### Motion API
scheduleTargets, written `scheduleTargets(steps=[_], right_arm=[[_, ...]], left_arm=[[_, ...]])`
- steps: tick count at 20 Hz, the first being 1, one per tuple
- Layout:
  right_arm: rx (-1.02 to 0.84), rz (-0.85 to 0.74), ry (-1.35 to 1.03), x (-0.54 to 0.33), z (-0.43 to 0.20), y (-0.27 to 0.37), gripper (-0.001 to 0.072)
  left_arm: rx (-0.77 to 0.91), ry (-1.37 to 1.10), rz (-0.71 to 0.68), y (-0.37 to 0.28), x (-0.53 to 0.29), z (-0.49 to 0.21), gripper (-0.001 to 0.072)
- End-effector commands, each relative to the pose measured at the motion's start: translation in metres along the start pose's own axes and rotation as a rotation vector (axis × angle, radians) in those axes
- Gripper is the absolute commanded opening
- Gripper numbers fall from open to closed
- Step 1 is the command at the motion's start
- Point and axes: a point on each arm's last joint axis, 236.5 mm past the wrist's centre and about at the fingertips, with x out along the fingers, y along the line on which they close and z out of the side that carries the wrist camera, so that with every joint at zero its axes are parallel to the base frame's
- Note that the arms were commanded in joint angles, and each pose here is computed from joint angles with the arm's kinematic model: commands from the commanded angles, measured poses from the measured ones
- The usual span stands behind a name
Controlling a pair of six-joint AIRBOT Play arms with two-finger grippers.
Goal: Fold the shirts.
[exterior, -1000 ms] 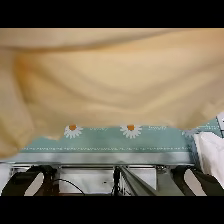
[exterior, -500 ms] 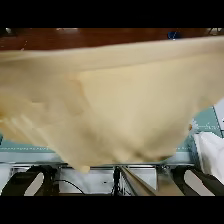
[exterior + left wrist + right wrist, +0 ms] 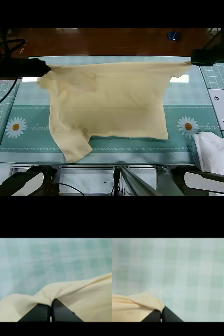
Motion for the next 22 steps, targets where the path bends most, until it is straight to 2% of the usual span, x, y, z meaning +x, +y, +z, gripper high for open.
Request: scheduleTargets(steps=[1, 5, 10, 15, 16, 17, 18, 19, 20, 21, 22], right_arm=[[0.002, -0.032, -0.153, 0.036, 0.041, -0.008, 0.0011], [0.028, -0.01, -0.23, 0.064, 0.062, -0.006, 0.0011], [0.075, 0.045, -0.044, 0.128, 0.019, 0.003, 0.0013], [0.111, 0.068, 0.04, 0.154, -0.002, 0.008, 0.0013], [0.11, 0.068, 0.04, 0.154, -0.002, 0.008, 0.0029], [0.112, 0.071, 0.04, 0.154, -0.002, 0.009, 0.0175], [0.1, 0.077, 0.048, 0.151, -0.004, 0.01, 0.0349], [0.047, 0.073, 0.064, 0.142, -0.005, 0.008, 0.0405], [0.009, 0.05, 0.085, 0.128, -0.007, 0.001, 0.0422], [-0.017, 0.006, 0.113, 0.11, -0.01, -0.013, 0.0472], [-0.032, -0.04, 0.153, 0.088, -0.017, -0.026, 0.0523]], left_arm=[[0.002, -0.11, 0.066, 0.031, 0.055, 0.022, 0.003], [0.027, -0.182, 0.088, 0.033, 0.089, 0.035, 0.003], [0.045, -0.067, 0.049, 0.015, 0.138, -0.002, 0.0031], [0.033, 0.023, 0.047, 0.02, 0.171, -0.034, 0.0032], [0.031, 0.034, 0.048, 0.022, 0.175, -0.038, 0.0033], [0.024, 0.044, 0.046, 0.022, 0.177, -0.041, 0.0052], [0.028, 0.067, 0.036, 0.019, 0.174, -0.043, 0.02], [0.034, 0.105, 0.023, 0.018, 0.166, -0.042, 0.0337], [0.058, 0.168, 0.02, 0.022, 0.151, -0.041, 0.0466], [0.092, 0.244, 0.043, 0.035, 0.131, -0.042, 0.0546], [0.108, 0.341, 0.096, 0.059, 0.104, -0.049, 0.0547]])
